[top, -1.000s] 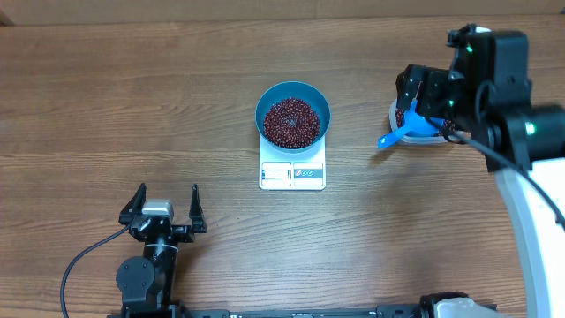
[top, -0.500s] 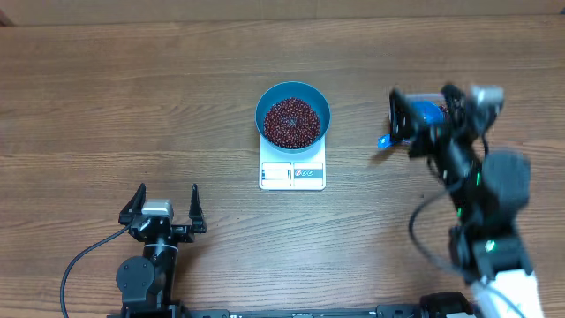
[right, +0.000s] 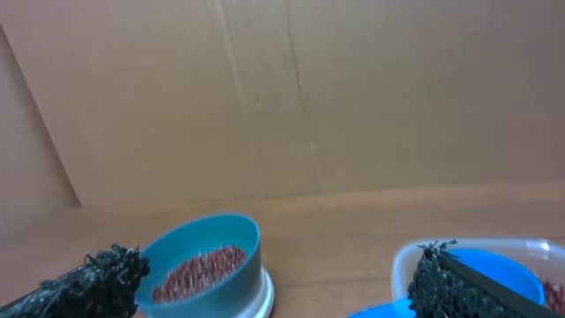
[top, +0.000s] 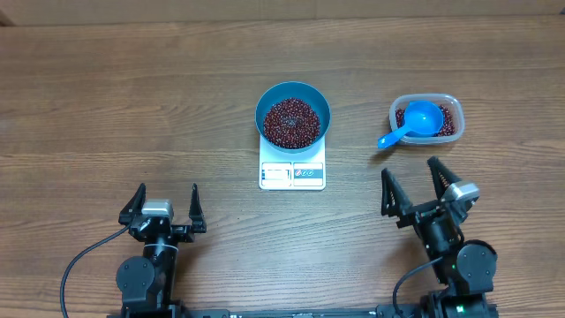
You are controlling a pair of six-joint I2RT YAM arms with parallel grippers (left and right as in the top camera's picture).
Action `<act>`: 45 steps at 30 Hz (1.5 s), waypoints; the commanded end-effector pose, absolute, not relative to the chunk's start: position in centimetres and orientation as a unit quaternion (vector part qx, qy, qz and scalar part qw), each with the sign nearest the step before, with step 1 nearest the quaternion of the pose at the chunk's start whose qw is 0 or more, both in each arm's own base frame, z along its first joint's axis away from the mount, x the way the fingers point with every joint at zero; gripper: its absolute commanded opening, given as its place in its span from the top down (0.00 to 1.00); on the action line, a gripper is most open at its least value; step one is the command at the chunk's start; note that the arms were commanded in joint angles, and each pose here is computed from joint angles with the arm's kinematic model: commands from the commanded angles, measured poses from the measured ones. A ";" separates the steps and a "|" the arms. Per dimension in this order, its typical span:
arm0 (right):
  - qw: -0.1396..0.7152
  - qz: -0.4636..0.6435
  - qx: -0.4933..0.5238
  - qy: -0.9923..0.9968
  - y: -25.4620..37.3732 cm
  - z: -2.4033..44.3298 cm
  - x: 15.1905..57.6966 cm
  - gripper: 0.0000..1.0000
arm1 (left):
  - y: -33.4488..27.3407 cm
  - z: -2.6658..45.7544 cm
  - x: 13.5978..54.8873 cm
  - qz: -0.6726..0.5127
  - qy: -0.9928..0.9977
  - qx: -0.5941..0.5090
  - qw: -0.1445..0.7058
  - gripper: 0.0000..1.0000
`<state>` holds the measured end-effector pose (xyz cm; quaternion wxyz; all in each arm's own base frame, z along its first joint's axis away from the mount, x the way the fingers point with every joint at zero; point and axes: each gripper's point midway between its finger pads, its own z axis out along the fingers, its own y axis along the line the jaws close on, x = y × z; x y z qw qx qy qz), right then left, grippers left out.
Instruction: Scoop item into bowl and weigh 150g on scale
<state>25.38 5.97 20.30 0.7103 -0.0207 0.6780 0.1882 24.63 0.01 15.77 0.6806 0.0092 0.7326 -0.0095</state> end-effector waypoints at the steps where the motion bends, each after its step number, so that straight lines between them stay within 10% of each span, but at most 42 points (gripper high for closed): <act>1: 0.705 0.174 -0.022 0.687 5.7 19.1 24.8 0.00 | 0.3 15.7 24.6 -0.007 0.732 0.000 0.681 0.01; 45: 0.699 0.039 -0.093 0.708 4.0 17.0 24.3 0.00 | 0.3 15.7 24.6 -0.007 0.732 0.000 0.681 0.00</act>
